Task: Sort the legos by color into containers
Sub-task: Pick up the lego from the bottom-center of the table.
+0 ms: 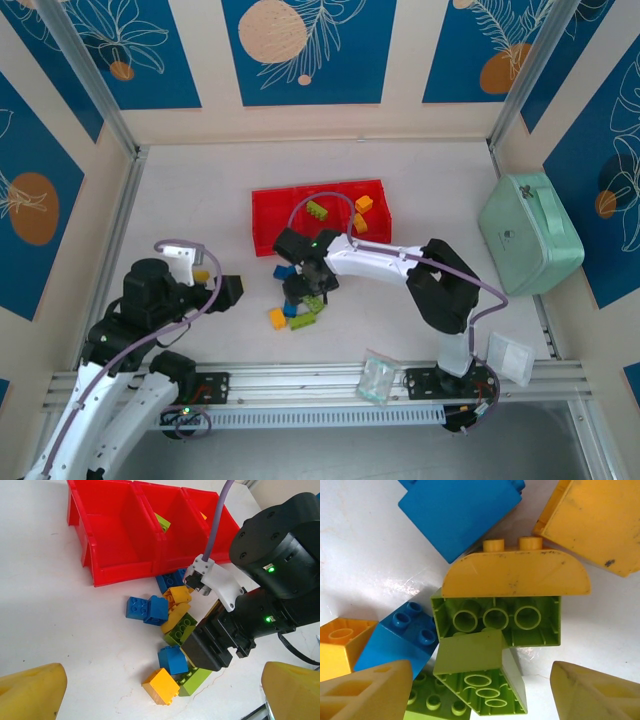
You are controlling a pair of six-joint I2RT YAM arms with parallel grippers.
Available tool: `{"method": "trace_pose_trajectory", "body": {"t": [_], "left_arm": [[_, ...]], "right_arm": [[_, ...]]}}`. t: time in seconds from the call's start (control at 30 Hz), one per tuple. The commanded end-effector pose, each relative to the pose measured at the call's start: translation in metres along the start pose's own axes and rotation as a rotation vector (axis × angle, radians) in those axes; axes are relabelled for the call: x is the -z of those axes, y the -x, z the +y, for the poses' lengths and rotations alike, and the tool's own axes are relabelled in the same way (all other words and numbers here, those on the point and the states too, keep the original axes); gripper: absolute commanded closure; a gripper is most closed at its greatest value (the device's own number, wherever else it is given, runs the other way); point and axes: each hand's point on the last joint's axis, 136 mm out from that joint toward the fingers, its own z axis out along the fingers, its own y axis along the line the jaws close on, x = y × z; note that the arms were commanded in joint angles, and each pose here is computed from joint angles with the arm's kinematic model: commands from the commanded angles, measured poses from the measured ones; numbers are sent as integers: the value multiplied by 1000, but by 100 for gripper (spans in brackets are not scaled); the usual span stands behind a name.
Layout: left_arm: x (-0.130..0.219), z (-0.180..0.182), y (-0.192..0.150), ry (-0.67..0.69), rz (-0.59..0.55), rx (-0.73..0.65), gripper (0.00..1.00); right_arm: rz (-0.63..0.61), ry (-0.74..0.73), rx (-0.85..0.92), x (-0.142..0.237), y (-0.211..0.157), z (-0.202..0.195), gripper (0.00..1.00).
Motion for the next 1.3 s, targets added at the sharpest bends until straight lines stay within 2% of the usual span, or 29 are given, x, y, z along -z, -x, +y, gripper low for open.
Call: {"method": "trace_pose_trajectory", "body": {"t": [0.0, 0.37, 0.63, 1.0, 1.27], "left_arm": [[-1, 0, 0, 3, -4, -18, 1], [4, 2, 3, 16, -33, -22, 1], [4, 2, 3, 18, -32, -22, 1], [2, 3, 2, 21, -26, -20, 1], [2, 3, 2, 18, -25, -21, 1]], "right_arm": [[17, -9, -10, -8, -1, -3, 30], [41, -27, -14, -20, -1, -6, 38], [17, -58, -18, -17, -2, -10, 48], [-73, -77, -18, 22, 2, -12, 63], [-189, -123, -16, 71, 19, -27, 74]]}}
